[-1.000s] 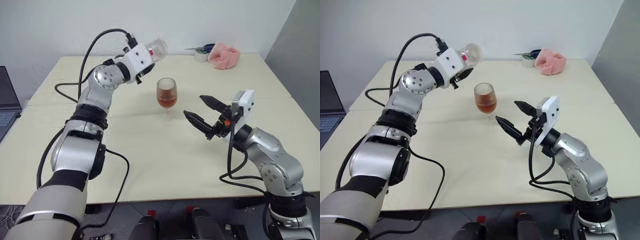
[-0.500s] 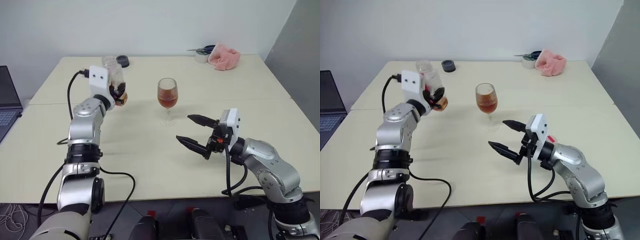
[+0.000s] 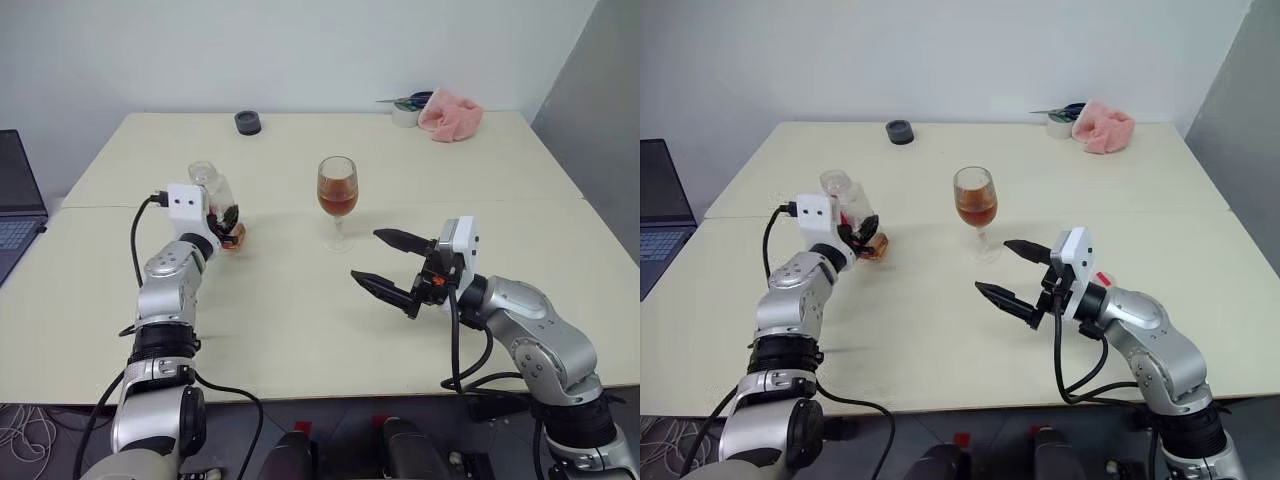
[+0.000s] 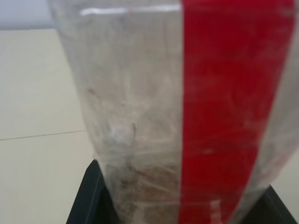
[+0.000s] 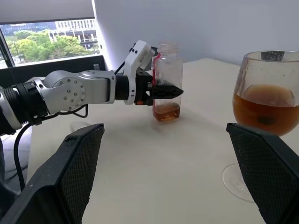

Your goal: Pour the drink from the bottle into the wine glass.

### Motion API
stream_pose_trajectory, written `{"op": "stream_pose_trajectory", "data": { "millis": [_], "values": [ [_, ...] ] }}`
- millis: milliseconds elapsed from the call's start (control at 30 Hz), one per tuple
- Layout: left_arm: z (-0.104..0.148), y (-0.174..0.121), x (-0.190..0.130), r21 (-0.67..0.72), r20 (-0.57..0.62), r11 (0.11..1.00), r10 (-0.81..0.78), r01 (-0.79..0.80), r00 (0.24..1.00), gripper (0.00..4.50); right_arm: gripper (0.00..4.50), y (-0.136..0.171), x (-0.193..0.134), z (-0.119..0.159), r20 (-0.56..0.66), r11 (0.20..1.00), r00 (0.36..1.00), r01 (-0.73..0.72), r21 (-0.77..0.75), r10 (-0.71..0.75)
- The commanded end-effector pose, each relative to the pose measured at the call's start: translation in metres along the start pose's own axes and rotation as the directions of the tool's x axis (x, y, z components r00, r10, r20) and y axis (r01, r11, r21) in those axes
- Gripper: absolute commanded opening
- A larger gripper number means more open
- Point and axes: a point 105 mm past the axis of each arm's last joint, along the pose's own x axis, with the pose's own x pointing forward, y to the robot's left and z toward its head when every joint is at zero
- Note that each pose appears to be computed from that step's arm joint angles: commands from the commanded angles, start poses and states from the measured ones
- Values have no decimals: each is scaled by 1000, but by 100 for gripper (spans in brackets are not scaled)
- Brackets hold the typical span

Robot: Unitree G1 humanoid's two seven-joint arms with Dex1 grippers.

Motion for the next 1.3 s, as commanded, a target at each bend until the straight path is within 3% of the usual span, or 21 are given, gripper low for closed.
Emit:
{"op": "stream_pose_trajectory", "data": {
  "millis": [33, 400, 700, 1033, 1200, 1300],
  "values": [
    [12, -2, 1, 44, 64, 999, -20, 17, 998, 168, 450, -3, 0, 11, 32, 999, 999, 11, -40, -10],
    [2, 0, 2, 29, 53, 999, -25, 23, 998, 168, 450, -4, 1, 11, 29, 999, 999, 20, -40, -19],
    [3, 1, -1, 20, 57, 999, -33, 32, 998, 447, 450, -4, 1, 10, 29, 999, 999, 17, -37, -16],
    [-17, -3, -18, 62, -36, 997, -36, 38, 999, 447, 450, -4, -6, -5, -21, 998, 998, 59, -30, -60],
    [-20, -8, -38, 52, -48, 998, -41, 44, 998, 447, 450, -25, -17, -23, -92, 952, 948, 300, -61, -305],
    [-18, -9, -60, 50, -37, 999, -9, 11, 999, 447, 450, -42, -34, -39, -142, 851, 839, 514, -109, -526]
  ]
}}
